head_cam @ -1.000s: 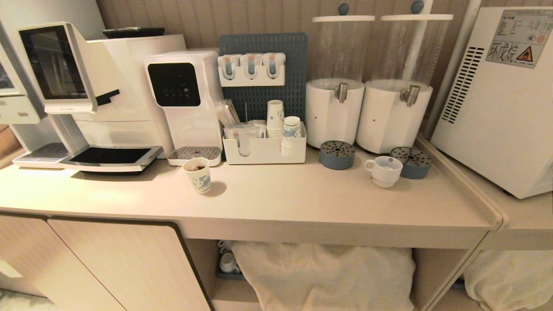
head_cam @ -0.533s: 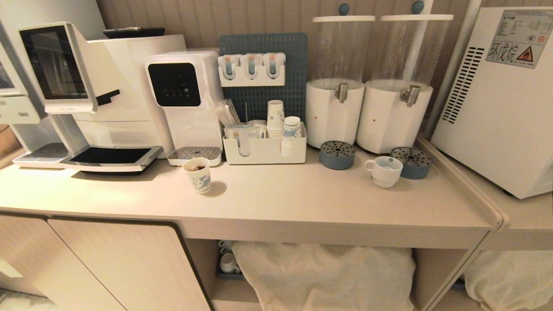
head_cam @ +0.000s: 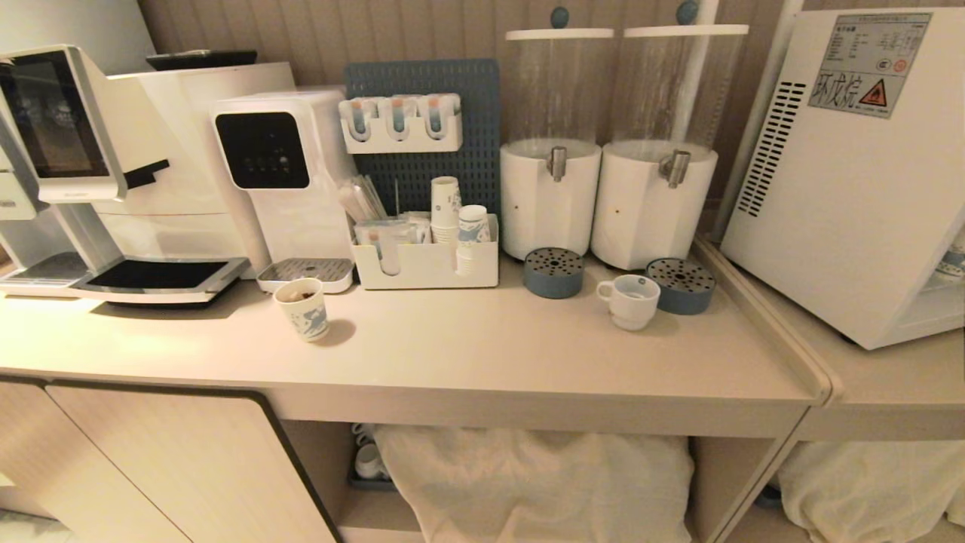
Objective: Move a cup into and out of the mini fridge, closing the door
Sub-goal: Close the freezer door
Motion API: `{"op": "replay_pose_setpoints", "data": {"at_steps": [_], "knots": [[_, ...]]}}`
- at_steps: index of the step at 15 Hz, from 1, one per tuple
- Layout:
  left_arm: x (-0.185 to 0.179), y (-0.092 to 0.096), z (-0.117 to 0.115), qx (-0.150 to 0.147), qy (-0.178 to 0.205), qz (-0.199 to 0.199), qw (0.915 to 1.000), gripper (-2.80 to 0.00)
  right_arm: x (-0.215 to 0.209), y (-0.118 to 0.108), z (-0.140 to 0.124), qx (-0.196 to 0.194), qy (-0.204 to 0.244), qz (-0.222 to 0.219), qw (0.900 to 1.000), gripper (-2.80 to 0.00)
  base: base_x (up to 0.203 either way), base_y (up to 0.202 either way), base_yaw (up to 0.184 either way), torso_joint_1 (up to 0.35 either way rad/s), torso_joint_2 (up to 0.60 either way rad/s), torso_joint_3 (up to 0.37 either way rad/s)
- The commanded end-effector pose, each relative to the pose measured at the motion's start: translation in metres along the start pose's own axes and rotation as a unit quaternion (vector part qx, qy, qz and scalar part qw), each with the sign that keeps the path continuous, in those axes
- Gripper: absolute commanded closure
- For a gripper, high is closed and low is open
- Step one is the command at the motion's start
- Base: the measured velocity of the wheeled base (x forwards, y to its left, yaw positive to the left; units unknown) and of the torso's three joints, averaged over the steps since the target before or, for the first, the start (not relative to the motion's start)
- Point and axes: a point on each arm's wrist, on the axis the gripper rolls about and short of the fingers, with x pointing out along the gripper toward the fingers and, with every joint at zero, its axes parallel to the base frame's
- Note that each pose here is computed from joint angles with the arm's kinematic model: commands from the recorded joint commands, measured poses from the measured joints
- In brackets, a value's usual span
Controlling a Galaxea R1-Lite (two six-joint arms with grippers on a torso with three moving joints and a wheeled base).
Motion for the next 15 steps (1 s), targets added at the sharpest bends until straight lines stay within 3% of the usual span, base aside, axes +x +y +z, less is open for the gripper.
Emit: {"op": "replay_pose_setpoints", "data": {"at_steps": [1,10,15], "knots": [[0.0000,0.0000,0.0000,0.000,0.000,0.001,1.0000,0.00,0.0003,0.0000,-0.0008,0.000,0.002,0.000,1.000,0.00,0.000,-0.193,0.002,-0.002,0.00,0.002],[0.0000,0.0000,0.0000,-0.001,0.000,0.001,1.0000,0.00,0.0002,0.0000,-0.0010,0.000,0.005,0.000,1.000,0.00,-0.044,-0.174,0.000,0.002,0.00,0.002],[0.0001,0.0000,0.0000,-0.001,0.000,0.001,1.0000,0.00,0.0001,0.0000,-0.0006,0.000,0.004,0.000,1.000,0.00,-0.211,-0.205,-0.002,0.001,0.00,0.002]]}}
